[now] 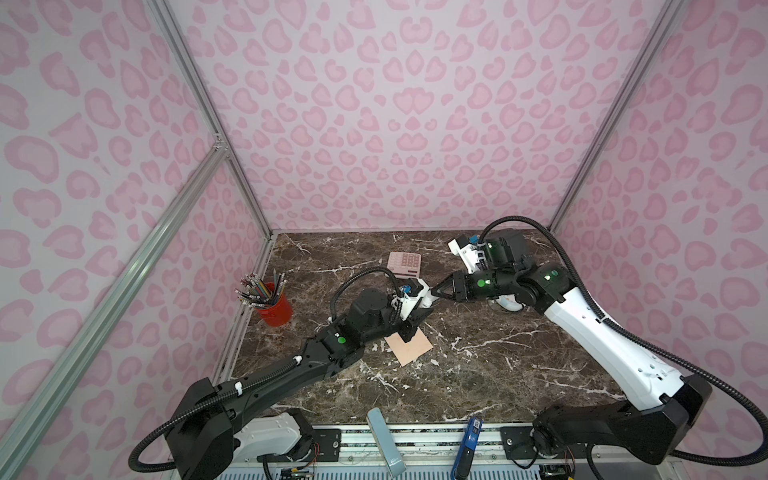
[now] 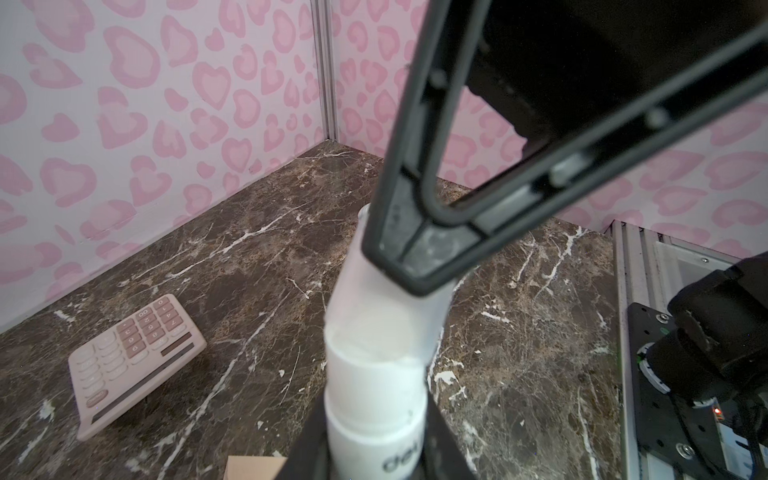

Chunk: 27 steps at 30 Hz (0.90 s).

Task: Place the letter into the envelope and seal it
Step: 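Push the cap down onto the glue stick held by the left gripper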

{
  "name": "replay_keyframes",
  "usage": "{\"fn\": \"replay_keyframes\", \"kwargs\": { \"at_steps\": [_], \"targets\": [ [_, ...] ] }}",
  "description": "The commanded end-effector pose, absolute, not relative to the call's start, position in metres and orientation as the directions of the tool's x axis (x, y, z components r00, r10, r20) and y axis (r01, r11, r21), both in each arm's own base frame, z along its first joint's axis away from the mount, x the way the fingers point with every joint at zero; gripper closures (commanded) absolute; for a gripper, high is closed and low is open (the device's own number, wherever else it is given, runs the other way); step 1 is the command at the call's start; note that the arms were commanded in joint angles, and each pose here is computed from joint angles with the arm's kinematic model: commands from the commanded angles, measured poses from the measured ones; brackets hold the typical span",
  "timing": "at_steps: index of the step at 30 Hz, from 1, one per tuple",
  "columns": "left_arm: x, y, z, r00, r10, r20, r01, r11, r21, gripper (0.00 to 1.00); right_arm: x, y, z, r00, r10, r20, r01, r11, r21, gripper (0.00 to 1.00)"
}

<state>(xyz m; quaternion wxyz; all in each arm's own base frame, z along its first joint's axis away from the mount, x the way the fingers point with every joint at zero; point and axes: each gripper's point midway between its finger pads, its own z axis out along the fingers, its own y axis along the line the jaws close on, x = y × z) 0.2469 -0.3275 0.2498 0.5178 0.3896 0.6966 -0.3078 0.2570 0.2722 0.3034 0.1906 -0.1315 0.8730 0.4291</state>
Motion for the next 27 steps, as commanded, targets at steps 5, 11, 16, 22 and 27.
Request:
{"fn": "replay_keyframes", "kwargs": {
  "at_steps": [5,11,16,22,27],
  "targets": [
    [0.240,-0.336,0.277,-0.063,0.181,-0.981,0.888,0.459,0.027,0.96,0.257,0.278,0.300,-0.892,-0.093,-0.442,-0.405,0.599,0.691,0.80],
    [0.240,-0.335,0.280,-0.054,0.180,-0.982,0.886,0.463,0.036,0.96,0.255,0.281,0.293,-0.897,-0.110,-0.428,-0.400,0.613,0.682,0.80],
    [0.239,-0.335,0.282,-0.051,0.174,-0.983,0.885,0.464,0.036,0.96,0.254,0.283,0.291,-0.896,-0.122,-0.428,-0.405,0.622,0.671,0.80],
    [0.238,-0.334,0.283,-0.046,0.178,-0.983,0.886,0.463,0.042,0.96,0.252,0.285,0.284,-0.900,-0.146,-0.412,-0.404,0.635,0.658,0.80],
    [0.236,-0.334,0.283,-0.040,0.186,-0.982,0.885,0.463,0.052,0.96,0.253,0.288,0.290,-0.895,-0.160,-0.417,-0.417,0.634,0.652,0.80]
  ]
}}
